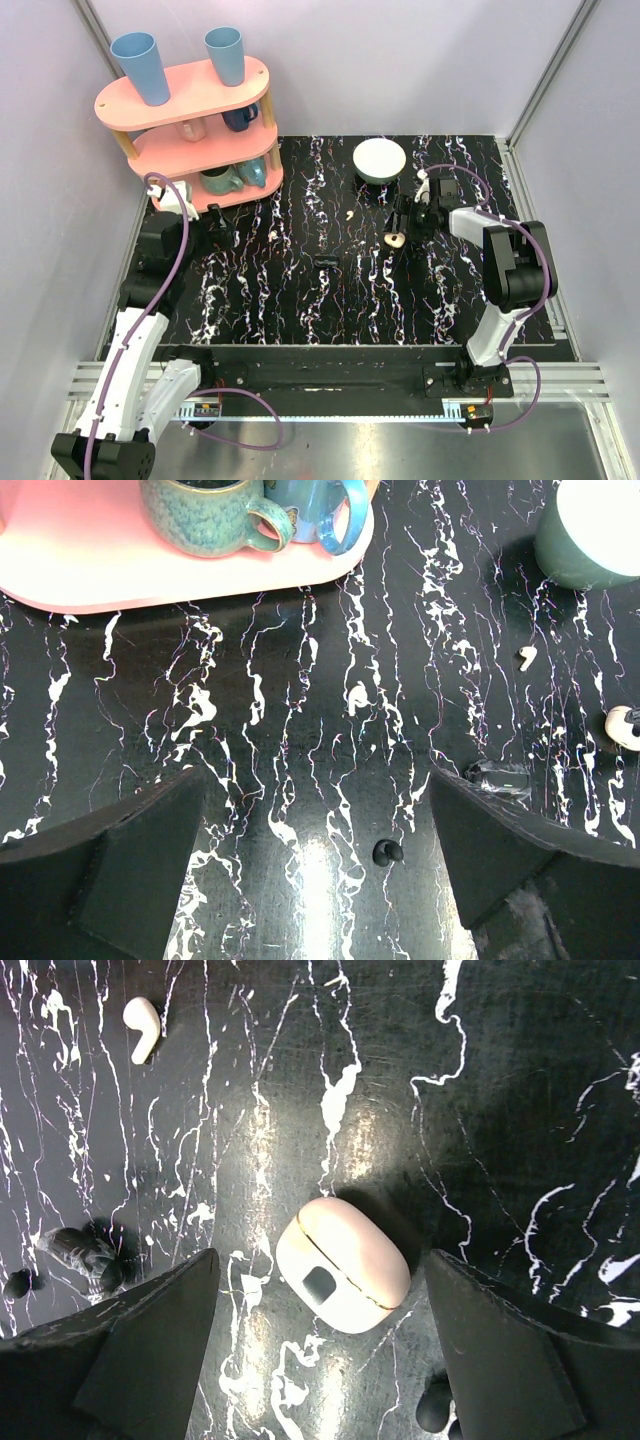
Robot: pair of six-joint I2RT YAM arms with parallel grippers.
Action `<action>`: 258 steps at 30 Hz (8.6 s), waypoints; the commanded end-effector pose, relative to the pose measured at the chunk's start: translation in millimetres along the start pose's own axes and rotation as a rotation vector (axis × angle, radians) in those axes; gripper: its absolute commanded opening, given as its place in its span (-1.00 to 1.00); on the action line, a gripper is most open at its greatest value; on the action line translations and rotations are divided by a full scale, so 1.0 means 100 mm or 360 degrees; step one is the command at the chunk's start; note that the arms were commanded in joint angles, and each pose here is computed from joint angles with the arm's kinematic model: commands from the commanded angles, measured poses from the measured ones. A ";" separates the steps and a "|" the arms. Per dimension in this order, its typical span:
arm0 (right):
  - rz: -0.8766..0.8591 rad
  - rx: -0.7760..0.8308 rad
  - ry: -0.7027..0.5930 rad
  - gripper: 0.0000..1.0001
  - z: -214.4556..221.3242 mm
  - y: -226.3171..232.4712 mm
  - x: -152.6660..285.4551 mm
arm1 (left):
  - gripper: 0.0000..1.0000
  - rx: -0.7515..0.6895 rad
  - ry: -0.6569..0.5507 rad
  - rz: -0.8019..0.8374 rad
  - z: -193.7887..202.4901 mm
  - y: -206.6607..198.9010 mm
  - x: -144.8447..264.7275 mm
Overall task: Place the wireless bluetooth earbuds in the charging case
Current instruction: Move the charging case to the center of the board, then pick up the charging case from the center of the board, then pass from the right arm to the left, then pass from the left arm to the right
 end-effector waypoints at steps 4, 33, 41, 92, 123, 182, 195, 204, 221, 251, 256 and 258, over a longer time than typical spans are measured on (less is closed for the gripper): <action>-0.0084 0.0037 0.0010 0.80 0.01 0.21 -0.06 | 0.98 0.0026 -0.0029 0.0039 -0.05 -0.04 -0.01; 0.0583 0.0552 0.0150 0.81 0.19 0.02 -0.03 | 0.98 0.0033 -0.0015 0.0053 -0.03 -0.05 -0.02; 0.0580 0.0593 0.0172 0.77 0.21 0.05 -0.10 | 0.98 0.0021 -0.0007 0.0045 -0.04 -0.05 -0.03; 0.0514 0.0820 0.0190 -0.49 0.21 0.23 -0.07 | 0.98 0.0181 -0.0042 -0.0061 -0.07 0.02 0.00; -0.0484 0.1874 -0.0748 -1.00 0.62 2.65 1.59 | 0.85 0.0135 0.0433 0.1302 0.15 -1.72 0.17; -0.0475 0.1903 -0.0873 -1.00 0.72 2.64 1.62 | 0.03 0.0000 0.0777 0.1769 0.69 -2.48 0.43; -0.0494 0.1899 -0.0878 -1.00 0.72 2.65 1.62 | -0.32 -0.0023 0.0784 0.1753 0.69 -2.49 0.42; -0.0541 0.1928 -0.0891 -0.77 0.76 2.67 1.67 | -0.82 -0.0060 0.0747 0.1775 0.65 -2.51 0.43; -0.0588 0.0688 -0.1228 1.00 0.21 2.79 2.37 | -1.00 -0.0213 -0.0034 0.1337 0.05 -2.11 0.30; -0.1288 -0.0912 -0.0710 0.81 0.31 3.32 2.04 | -1.00 -0.0364 -0.0926 0.1847 -0.03 -2.20 0.91; -0.1336 -0.0913 -0.0660 0.53 0.34 3.40 2.01 | -1.00 -0.0380 -0.0908 0.1792 0.00 -2.17 0.83; -0.1343 -0.0908 -0.0663 0.40 0.33 3.41 2.01 | -1.00 -0.0382 -0.0908 0.1777 0.00 -2.17 0.82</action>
Point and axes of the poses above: each gripper's point midway between its finger pads, its own x axis back along the fingers, its own y axis along the line the jaws close on, z = x × y, the point moved 1 cm from there along x, back along the fingers, and after that the axes turned 1 degree about x, right-handed, at the moved point
